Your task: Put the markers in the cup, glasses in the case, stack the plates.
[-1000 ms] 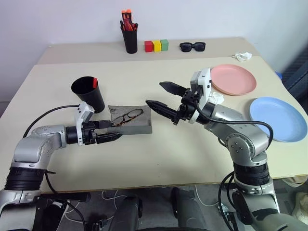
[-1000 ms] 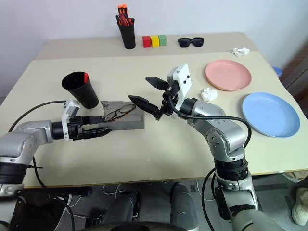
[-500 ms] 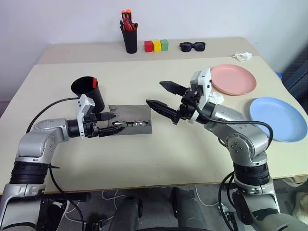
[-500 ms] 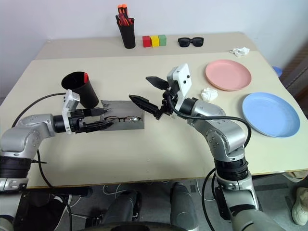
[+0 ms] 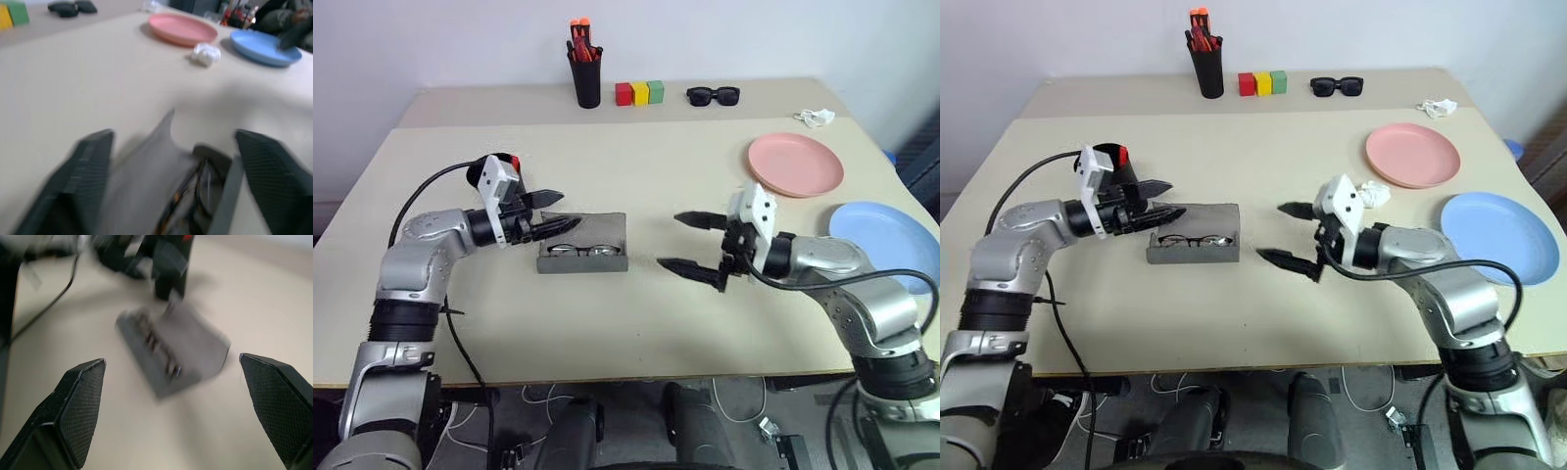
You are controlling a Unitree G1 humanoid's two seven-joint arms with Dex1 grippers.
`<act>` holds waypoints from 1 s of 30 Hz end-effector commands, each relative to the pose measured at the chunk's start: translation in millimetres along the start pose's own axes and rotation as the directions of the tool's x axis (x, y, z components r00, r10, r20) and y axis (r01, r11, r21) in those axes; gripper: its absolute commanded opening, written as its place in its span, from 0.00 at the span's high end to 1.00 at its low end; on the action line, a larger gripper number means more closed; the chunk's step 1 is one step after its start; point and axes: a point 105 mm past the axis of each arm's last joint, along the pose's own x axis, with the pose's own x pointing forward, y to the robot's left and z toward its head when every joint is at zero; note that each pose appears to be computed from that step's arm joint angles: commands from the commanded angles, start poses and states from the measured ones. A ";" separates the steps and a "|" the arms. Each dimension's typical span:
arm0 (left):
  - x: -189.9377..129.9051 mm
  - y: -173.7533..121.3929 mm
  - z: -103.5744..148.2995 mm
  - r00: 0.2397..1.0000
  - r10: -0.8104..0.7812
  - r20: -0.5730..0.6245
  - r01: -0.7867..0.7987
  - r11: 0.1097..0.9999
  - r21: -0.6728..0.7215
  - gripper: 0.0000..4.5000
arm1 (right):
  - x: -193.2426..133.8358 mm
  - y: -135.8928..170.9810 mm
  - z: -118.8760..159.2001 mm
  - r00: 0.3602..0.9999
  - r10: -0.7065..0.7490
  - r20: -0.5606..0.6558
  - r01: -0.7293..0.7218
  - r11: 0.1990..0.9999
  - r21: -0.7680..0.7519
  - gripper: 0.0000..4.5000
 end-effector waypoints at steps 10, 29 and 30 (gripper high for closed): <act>54.8 27.3 -9.5 0.990 0.123 -0.070 -0.120 0.992 0.042 0.99 | -5.1 3.2 15.7 0.998 -0.038 0.052 0.043 0.995 -0.094 0.00; 53.1 2.8 -30.1 0.968 0.012 -0.250 -0.024 0.999 -0.044 0.99 | -0.8 -4.5 13.1 0.994 -0.087 0.067 0.094 0.990 -0.105 0.00; 51.5 -0.9 -31.8 0.966 -0.004 -0.257 -0.010 0.999 -0.052 0.99 | -0.5 -4.7 13.3 0.994 -0.088 0.068 0.095 0.990 -0.105 0.00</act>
